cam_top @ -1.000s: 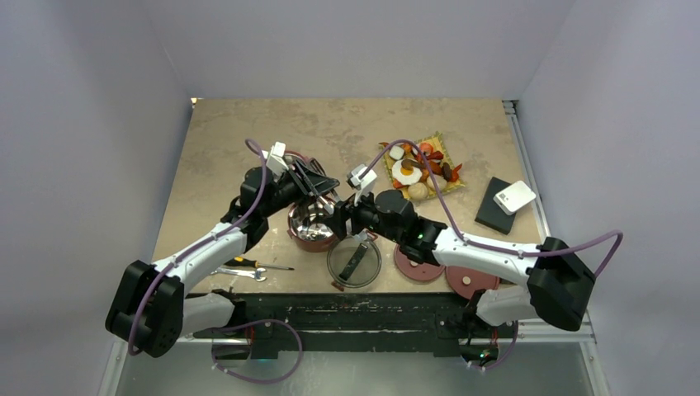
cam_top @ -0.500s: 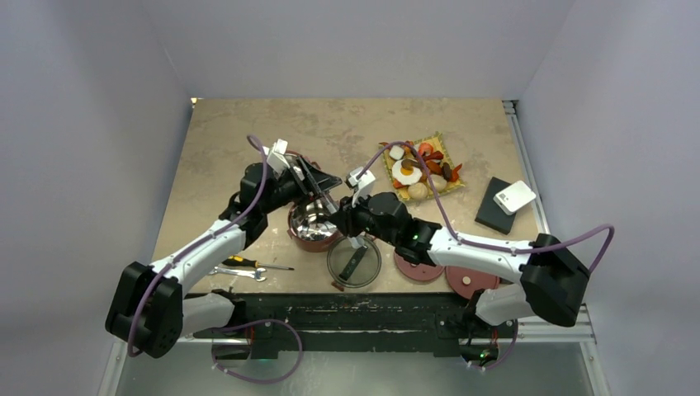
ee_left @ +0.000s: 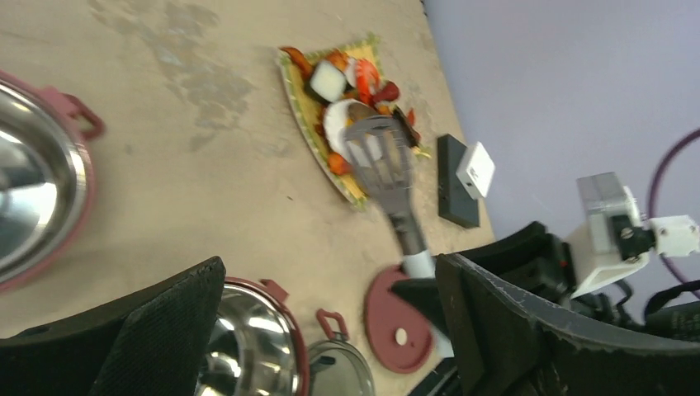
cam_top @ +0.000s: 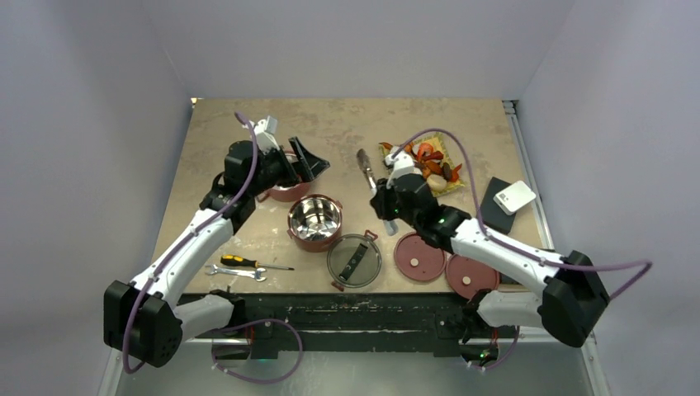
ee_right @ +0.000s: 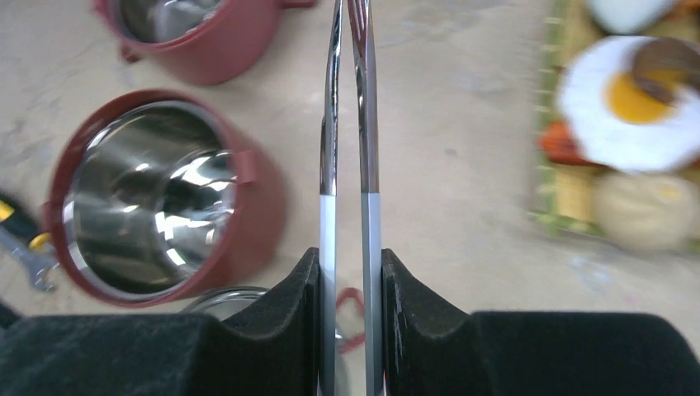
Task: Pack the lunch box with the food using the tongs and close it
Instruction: Adjust the clamp, then pick up the fake food from the plate.
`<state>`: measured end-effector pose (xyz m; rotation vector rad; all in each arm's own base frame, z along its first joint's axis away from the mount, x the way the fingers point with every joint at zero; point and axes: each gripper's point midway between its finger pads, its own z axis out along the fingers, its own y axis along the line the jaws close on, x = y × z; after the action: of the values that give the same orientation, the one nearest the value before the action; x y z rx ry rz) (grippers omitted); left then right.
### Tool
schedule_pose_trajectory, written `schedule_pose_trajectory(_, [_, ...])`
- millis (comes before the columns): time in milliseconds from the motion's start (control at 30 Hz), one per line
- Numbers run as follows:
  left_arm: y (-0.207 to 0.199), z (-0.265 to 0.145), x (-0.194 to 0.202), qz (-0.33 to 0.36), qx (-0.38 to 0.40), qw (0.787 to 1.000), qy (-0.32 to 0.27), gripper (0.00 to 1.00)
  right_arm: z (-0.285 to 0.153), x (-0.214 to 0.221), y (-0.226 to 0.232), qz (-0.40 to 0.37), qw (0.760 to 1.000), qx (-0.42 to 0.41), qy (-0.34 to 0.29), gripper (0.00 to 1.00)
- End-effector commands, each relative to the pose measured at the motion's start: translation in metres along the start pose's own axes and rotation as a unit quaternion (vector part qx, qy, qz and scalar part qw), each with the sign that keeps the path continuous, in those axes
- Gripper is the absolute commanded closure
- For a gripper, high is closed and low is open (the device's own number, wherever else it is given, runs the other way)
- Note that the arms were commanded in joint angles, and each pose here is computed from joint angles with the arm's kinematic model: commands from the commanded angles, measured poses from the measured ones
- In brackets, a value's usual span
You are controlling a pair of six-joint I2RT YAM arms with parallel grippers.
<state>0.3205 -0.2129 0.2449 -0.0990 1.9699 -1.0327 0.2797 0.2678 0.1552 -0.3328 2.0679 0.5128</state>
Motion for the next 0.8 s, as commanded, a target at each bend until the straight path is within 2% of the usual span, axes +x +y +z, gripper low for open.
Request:
schedule_pose_trajectory(0, [0.015,-0.014,-0.036,0.083,-0.057,0.995,-0.027,0.01,-0.027,-0.026,-0.053,0.032,0.997,0.074,0.002,0.84])
schedule_pose_trajectory(67, [0.022,-0.018,-0.044,0.114,-0.082,0.989,-0.034,0.01,-0.037,-0.023,-0.08,0.046,0.993,0.11,0.02,0.84])
schedule_pose_trajectory(267, [0.049,-0.029,-0.055,0.184,-0.15,0.97,-0.053,0.01,-0.06,-0.005,-0.121,0.07,0.98,0.17,0.077,0.84])
schedule_pose_trajectory(333, [0.059,-0.033,-0.055,0.198,-0.171,0.963,-0.056,0.01,-0.061,0.001,-0.122,0.118,0.974,0.173,0.088,0.78])
schedule_pose_trajectory(533, [0.072,-0.037,-0.042,0.217,-0.183,0.958,-0.039,0.01,-0.068,0.012,-0.122,0.136,0.968,0.17,0.128,0.74])
schedule_pose_trajectory(767, [0.065,-0.041,-0.042,0.218,-0.171,0.96,-0.043,0.01,-0.074,0.023,-0.124,0.147,0.959,0.185,0.159,0.68])
